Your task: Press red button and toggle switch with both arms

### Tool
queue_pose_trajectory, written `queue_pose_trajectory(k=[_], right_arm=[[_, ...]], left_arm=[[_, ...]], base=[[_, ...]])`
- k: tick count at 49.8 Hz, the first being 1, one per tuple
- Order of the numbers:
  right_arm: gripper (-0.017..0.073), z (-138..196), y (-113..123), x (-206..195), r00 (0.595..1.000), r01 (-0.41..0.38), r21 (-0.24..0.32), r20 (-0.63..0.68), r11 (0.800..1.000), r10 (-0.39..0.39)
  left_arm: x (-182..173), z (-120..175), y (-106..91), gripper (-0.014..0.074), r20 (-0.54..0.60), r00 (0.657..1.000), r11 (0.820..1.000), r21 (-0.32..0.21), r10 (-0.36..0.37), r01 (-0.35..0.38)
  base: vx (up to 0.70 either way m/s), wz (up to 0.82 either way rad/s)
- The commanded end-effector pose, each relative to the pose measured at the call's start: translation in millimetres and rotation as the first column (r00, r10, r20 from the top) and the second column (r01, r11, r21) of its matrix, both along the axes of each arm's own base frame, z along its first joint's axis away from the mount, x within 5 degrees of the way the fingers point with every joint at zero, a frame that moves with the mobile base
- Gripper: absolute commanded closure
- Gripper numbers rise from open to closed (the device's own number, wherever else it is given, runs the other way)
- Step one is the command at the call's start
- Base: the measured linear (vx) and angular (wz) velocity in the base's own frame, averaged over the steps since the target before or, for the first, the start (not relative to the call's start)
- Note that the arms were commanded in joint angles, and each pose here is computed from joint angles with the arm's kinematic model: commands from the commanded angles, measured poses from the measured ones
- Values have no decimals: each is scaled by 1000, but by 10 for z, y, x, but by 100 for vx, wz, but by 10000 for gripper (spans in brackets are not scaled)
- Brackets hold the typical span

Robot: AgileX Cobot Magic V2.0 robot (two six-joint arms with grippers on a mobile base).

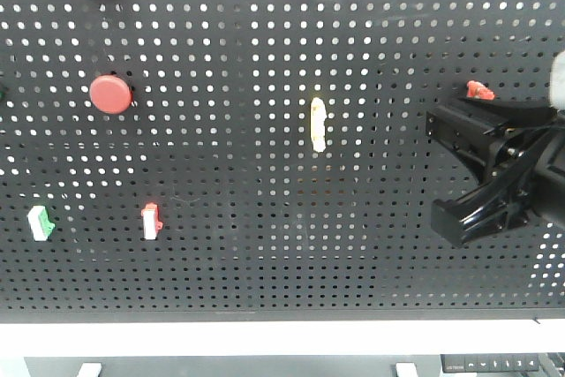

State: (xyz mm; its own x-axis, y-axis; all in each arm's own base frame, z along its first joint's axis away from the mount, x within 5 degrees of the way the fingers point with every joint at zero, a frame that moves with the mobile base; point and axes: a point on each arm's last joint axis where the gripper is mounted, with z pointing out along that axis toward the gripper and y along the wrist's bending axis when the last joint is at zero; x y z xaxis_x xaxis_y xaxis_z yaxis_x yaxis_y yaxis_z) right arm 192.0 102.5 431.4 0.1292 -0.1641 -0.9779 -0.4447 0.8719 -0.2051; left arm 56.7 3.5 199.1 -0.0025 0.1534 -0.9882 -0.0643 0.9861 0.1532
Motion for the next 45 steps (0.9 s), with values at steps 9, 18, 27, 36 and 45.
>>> queue_pose_trajectory(k=[9,18,27,36,45], right_arm=[[563,195,-21,-66,994,-20,42,109,999,15],[563,194,-21,-66,994,-20,41,108,999,15],[563,194,-21,-66,994,-20,41,108,999,15],[563,169,-28,-79,994,-18,30,109,999,15],[563,-120,-380,-510,991,49,42,121,998,-53]], left_arm=[[5,-67,4,592,27,1000,1000,-1,4,-4],[6,-69,4,592,25,1000,1000,-1,4,-4],[6,-69,4,592,25,1000,1000,0,4,-4],[6,-69,4,592,25,1000,1000,0,4,-4],[6,-69,4,592,25,1000,1000,0,4,-4]], base=[[0,0],[0,0],[0,0],[0,0],[0,0]])
